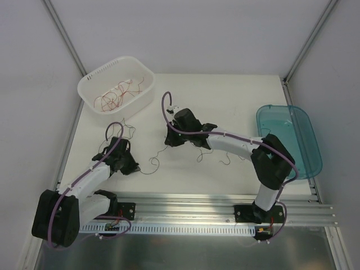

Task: Untangle the cables

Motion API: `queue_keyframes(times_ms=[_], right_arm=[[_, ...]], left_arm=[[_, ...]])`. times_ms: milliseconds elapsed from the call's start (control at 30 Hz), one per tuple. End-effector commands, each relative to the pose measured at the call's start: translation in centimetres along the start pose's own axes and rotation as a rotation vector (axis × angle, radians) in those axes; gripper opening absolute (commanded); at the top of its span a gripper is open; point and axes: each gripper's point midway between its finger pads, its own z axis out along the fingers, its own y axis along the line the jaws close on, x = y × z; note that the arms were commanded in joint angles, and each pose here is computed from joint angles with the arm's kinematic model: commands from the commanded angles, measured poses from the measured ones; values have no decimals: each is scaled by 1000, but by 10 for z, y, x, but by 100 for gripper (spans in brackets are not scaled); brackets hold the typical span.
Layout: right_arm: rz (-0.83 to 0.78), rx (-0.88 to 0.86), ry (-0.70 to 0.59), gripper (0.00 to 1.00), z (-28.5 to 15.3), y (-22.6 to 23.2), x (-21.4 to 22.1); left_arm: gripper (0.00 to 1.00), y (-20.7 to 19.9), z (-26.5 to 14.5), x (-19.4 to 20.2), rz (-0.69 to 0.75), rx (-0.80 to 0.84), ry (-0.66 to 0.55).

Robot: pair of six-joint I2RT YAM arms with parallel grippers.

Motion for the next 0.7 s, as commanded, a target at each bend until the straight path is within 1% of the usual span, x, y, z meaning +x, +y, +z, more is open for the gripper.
queue_keyframes(times_ms=[0,33,167,200,233,267,300,333,400,433,500,533,567,633,667], right_arm=[[-89,-14,-73,1,-52,18,-28],[-100,1,-85,1,-61,17,-31],[-156,89,-118,1,-104,5,-39],[-160,132,-116,1,-116,-4,-38],[-161,172,-155,1,-134,-10,-45],[-157,205,-167,1,-146,-16,-47],[-140,284,-156,1,-157,-37,-42],[-129,310,-181,1,-173,-43,-44],[-89,403,-164,1,-189,-72,-34],[-61,450,-147,0,-192,-88,-22],[15,491,-145,1,-202,-108,-8],[42,511,-108,1,-199,-120,11],[70,517,-105,1,-201,-124,18],[137,554,-83,1,-198,-137,34],[158,583,-51,1,-196,-147,49]], left_arm=[[3,24,5,7,-17,-110,3],[0,24,5,7,-21,-111,4],[0,27,8,9,-27,-137,27],[0,26,9,9,-27,-138,28],[0,26,9,9,-29,-140,29],[0,26,9,8,-27,-139,28],[0,25,8,8,-26,-140,29],[0,24,8,7,-21,-133,24],[0,24,7,6,-19,-129,20],[0,23,7,6,-16,-125,18],[0,20,5,5,-7,-110,18],[0,18,5,5,-2,-103,19],[1,17,4,4,1,-97,18],[4,12,2,4,23,-74,23],[6,10,1,4,41,-65,27]])
